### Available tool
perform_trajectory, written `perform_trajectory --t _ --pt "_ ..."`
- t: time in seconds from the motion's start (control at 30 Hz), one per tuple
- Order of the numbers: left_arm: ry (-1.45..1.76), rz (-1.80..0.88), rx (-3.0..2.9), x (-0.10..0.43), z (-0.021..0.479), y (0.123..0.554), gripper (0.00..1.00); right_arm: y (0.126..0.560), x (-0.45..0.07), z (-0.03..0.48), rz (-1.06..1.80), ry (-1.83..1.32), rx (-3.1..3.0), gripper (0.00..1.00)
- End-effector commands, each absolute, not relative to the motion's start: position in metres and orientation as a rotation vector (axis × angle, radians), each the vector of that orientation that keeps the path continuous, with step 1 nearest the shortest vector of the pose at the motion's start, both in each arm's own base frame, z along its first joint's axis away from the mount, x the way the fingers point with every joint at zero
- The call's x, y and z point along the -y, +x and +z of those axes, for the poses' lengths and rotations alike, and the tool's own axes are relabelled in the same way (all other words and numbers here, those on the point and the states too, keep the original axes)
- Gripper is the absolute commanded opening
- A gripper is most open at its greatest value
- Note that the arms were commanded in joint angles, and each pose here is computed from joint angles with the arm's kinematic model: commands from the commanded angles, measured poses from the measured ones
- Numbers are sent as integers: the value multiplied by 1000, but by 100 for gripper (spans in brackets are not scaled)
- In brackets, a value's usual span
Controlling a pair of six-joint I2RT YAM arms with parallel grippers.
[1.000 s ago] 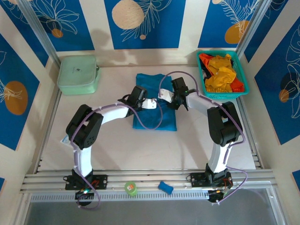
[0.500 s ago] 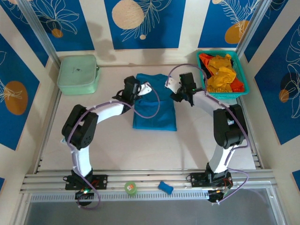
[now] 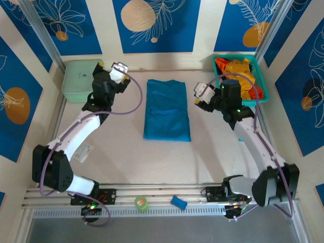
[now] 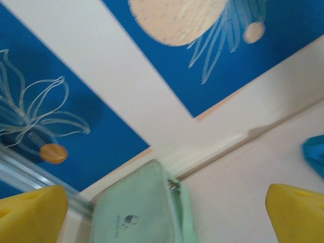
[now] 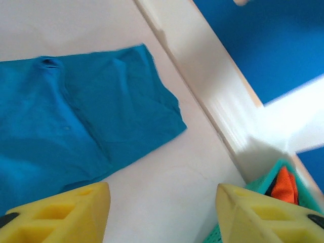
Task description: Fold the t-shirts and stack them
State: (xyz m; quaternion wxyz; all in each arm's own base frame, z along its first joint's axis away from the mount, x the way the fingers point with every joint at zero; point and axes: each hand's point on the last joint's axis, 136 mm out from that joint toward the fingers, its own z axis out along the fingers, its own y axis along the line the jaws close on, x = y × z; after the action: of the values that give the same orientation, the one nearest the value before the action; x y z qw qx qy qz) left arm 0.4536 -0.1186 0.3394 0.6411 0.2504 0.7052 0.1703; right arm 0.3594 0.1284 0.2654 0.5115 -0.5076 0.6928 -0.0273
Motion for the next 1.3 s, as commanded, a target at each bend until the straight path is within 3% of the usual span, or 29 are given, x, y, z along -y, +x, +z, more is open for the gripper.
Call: perform_trajectory --t 0.0,0.17,0.3,0.47,0.63,1.27 --pt "915 105 -1498 174 330 404 100 305 -150 246 77 -1494 -1551 61" --pt "1506 30 -1044 218 287 307 93 257 -159 214 147 -1783 -1532 64" --pt "1849 -4 -1154 219 232 280 91 232 -155 155 138 -2099 -1544 64" --pt "2225 77 -1176 216 149 262 90 239 -161 98 133 -2261 -1578 62" --pt "2264 33 -1181 228 111 265 92 252 -167 70 118 -2291 -1629 62" --pt "2462 3 -1180 256 50 279 94 273 -169 20 147 -2385 -1720 56"
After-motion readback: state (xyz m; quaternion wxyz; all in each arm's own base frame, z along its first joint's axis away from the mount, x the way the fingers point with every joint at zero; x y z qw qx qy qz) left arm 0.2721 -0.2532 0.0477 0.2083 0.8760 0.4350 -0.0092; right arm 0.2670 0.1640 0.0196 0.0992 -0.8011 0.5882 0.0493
